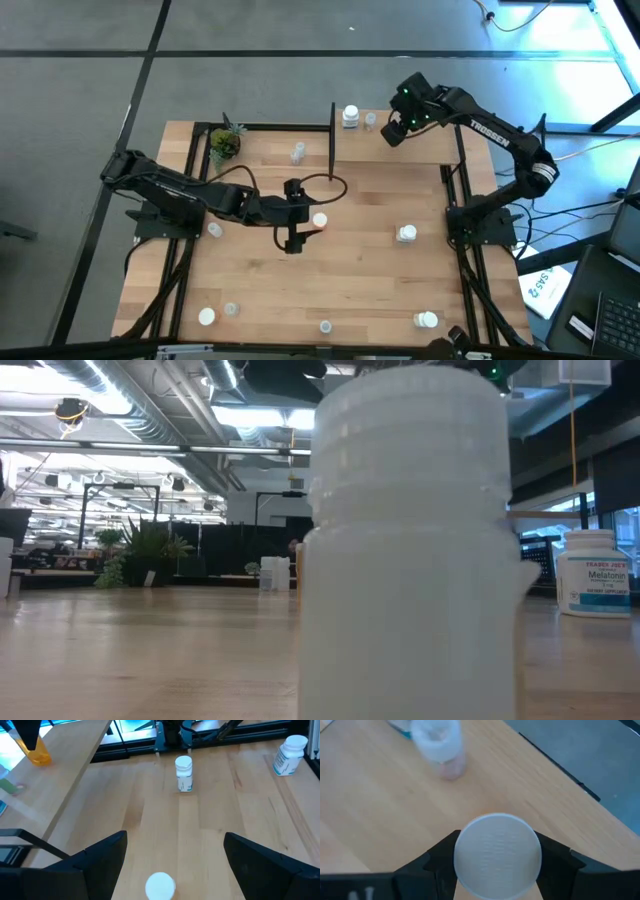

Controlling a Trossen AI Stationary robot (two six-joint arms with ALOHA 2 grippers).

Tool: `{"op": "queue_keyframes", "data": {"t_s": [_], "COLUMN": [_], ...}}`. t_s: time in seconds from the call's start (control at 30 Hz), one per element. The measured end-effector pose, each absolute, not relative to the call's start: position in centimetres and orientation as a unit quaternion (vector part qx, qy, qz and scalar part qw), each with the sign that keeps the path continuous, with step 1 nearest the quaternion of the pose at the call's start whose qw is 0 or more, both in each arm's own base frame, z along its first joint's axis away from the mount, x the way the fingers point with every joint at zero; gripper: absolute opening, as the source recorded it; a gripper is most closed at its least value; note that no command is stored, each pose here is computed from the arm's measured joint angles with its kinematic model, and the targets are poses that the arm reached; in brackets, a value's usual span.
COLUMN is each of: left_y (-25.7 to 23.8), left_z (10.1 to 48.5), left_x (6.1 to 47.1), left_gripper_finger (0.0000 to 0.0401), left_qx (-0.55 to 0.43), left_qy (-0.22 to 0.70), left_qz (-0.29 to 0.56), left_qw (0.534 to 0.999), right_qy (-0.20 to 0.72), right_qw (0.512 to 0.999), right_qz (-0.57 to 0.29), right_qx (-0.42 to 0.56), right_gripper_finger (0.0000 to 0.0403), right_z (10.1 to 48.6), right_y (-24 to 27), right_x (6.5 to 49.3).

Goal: Pick and place medicine bottles onto shelf by color
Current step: Put the right orange pill bottle on the shelf

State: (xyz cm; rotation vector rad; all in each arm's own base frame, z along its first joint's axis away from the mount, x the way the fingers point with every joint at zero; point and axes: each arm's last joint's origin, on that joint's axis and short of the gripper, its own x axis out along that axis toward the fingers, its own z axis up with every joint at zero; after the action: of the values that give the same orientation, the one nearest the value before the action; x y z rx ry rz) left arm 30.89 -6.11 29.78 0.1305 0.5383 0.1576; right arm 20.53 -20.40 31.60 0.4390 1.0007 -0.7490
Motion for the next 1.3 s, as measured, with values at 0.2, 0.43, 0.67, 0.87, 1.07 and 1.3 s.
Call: {"op": "queue_keyframes", "data": {"t_s": [0.2,0.43,0.67,0.87,1.07,1.3], "left_y": [-6.1,-6.0,-5.8,-5.8,-5.5,-4.6], "left_z": [29.8,29.8,29.8,29.8,29.7,29.7], "left_x": [30.9,30.9,30.9,30.8,30.8,31.0], "left_gripper_finger": [0.0327,0.0327,0.0327,0.0327,0.0327,0.0327], "left_qx": [0.065,0.088,0.102,0.104,0.118,0.115], "left_qy": [0.266,0.265,0.264,0.264,0.272,0.274], "left_qz": [0.079,0.100,0.117,0.119,0.122,0.138], "left_qw": [0.959,0.955,0.952,0.952,0.947,0.945], "right_qy": [0.453,0.445,0.443,0.443,0.447,0.451], "right_qw": [0.793,0.799,0.799,0.799,0.801,0.803], "right_qz": [-0.354,-0.356,-0.356,-0.357,-0.352,-0.347], "right_qx": [0.199,0.194,0.195,0.195,0.186,0.176], "right_gripper_finger": [0.0210,0.0210,0.0210,0.0210,0.0210,0.0210], "right_z": [31.7,31.8,31.9,31.9,31.9,31.9], "right_y": [-20.7,-20.8,-20.8,-20.8,-20.8,-20.8], "right_x": [20.6,20.7,20.8,20.8,20.8,20.8]}}
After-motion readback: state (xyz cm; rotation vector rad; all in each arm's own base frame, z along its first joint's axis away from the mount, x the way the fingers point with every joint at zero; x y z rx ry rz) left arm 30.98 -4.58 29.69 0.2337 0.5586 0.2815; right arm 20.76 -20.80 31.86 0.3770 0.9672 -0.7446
